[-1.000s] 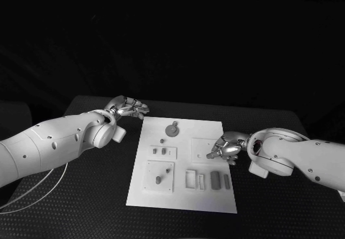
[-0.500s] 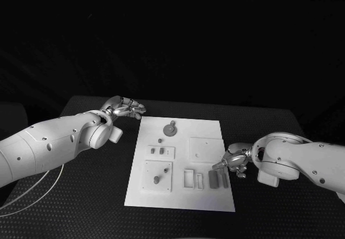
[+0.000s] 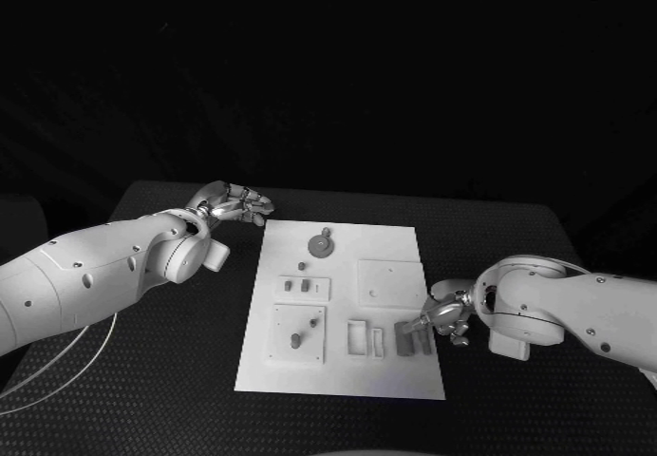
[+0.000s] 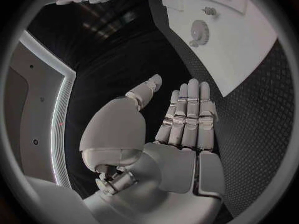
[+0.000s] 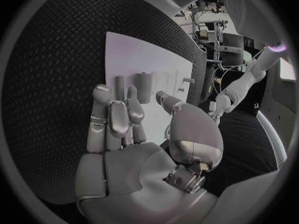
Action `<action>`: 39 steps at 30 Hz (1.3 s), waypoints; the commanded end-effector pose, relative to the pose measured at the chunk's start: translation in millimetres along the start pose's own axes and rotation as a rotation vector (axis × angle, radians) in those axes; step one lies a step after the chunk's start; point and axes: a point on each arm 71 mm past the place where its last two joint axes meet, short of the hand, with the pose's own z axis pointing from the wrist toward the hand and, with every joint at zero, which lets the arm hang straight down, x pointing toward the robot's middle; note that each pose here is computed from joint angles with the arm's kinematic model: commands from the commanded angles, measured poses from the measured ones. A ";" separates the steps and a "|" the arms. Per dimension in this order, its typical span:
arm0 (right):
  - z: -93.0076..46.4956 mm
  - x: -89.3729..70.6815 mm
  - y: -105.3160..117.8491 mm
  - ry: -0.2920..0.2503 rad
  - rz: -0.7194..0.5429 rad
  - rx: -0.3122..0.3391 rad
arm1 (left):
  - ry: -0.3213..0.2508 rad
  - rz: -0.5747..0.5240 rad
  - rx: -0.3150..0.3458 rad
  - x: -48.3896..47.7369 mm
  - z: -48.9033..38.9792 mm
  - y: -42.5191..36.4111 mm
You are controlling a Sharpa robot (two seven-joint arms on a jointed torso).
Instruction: Assemble the parts on the task board
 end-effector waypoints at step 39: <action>28.4 25.7 35.8 -0.024 -0.139 -0.046 | 0.015 -0.008 0.008 -0.3 -1.1 -1.5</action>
